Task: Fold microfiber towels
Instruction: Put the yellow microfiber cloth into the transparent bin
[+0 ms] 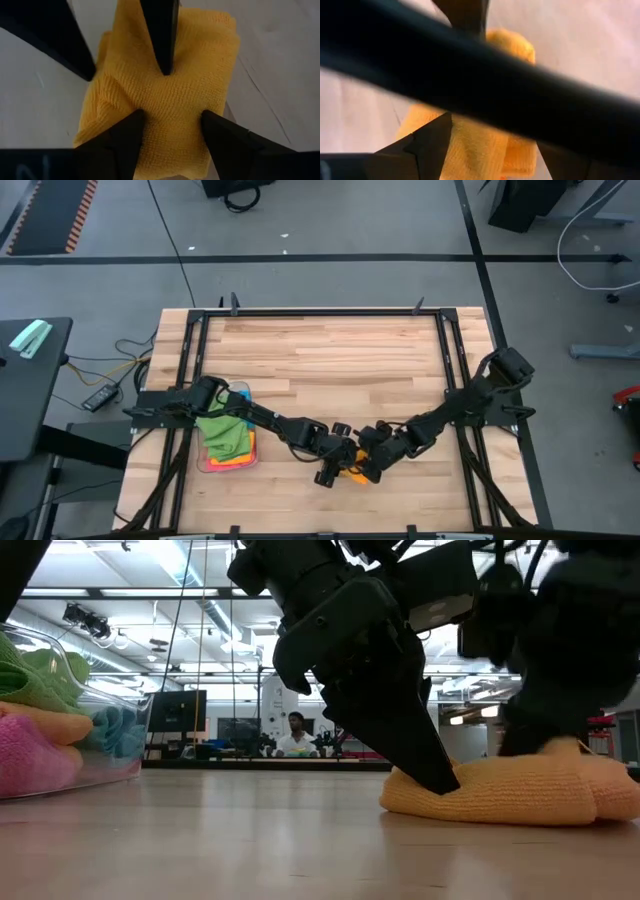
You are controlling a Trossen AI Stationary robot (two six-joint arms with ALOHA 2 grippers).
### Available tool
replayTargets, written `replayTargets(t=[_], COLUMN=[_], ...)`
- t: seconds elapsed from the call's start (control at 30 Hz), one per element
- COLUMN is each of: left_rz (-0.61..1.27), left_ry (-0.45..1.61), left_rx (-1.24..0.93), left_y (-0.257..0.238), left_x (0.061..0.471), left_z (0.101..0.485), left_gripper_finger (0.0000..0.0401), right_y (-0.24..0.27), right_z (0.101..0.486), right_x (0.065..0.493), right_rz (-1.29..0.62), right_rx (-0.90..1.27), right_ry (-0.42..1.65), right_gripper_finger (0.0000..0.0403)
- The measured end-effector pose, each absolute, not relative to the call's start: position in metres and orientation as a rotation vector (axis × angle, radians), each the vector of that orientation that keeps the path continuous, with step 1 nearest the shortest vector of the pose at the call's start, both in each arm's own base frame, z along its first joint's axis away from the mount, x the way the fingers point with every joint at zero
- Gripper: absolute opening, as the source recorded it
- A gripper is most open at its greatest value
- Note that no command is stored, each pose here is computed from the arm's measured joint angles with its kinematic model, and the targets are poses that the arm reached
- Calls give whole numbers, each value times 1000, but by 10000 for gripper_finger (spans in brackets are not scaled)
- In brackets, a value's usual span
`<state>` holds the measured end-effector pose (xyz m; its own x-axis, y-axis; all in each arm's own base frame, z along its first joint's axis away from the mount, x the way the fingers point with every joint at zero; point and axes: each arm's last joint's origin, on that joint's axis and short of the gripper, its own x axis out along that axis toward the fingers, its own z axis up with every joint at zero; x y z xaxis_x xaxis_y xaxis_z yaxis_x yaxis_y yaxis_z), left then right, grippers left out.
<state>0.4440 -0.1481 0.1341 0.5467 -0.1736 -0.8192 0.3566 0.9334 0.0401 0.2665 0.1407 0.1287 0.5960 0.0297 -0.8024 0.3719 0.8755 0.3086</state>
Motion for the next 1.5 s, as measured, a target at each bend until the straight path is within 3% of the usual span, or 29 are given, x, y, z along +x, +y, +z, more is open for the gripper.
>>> replayTargets(t=[0.23,0.37,0.63,0.93,1.5], left_rz=[-319,-316,-302,-263,-270], left_ry=[944,943,942,994,1058], left_rx=[212,213,224,304,392], left_y=[-148,-148,-146,-162,-183], left_x=[444,444,445,425,397], left_z=[134,134,134,155,140], left_gripper_finger=[218,216,220,196,155], right_y=[141,142,143,143,142], right_z=[121,118,112,112,123], right_x=[268,268,268,269,262], right_rz=[-182,-173,-180,-153,-133], right_rx=[512,537,550,505,459], right_ry=[976,1002,1028,1012,1009], right_gripper_finger=[293,275,174,52,43])
